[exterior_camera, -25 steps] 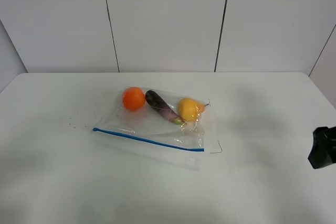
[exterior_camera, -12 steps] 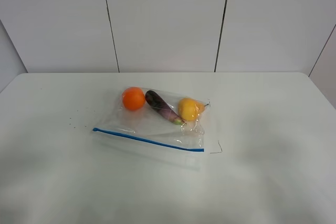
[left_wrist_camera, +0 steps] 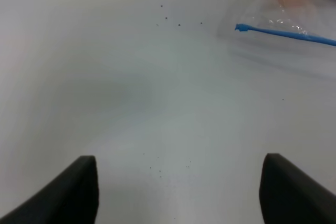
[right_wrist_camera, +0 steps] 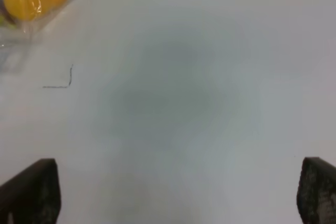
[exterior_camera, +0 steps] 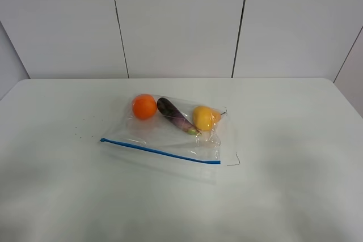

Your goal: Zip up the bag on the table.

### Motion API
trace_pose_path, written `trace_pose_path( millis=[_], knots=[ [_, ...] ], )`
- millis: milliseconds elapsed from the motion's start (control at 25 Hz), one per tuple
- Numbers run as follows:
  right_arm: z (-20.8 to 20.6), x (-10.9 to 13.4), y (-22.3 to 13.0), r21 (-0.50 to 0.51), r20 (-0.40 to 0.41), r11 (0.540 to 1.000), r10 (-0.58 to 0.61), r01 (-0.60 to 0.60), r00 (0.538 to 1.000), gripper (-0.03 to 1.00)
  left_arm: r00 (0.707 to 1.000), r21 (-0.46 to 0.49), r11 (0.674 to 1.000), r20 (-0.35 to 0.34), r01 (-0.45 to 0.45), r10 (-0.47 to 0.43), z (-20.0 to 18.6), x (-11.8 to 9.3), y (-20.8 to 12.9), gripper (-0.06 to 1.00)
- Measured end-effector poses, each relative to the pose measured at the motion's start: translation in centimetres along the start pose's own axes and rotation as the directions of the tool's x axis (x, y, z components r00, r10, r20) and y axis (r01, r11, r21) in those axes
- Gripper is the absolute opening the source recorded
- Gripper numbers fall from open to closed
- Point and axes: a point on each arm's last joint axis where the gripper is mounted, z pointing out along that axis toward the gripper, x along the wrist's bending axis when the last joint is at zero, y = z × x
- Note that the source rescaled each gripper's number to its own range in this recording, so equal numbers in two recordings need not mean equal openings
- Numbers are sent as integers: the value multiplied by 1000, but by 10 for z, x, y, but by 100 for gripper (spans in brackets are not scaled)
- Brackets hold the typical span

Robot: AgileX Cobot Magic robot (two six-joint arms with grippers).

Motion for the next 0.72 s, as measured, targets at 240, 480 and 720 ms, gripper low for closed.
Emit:
trace_pose_path(
  millis=[240,480,720],
  knots=[
    [-10,0,-6,-72,0,997,1,-1,1000,100,1000,0,1000,0,0,0,0,0,0,95],
    [-15,0,-9,-114,0,993,0,0,1000,100,1000,0,1000,0,0,0,0,0,0,95],
    [-15,0,-9,-114,29,993,19,-16,999,100,1000,0,1000,0,0,0,0,0,0,95]
  ],
)
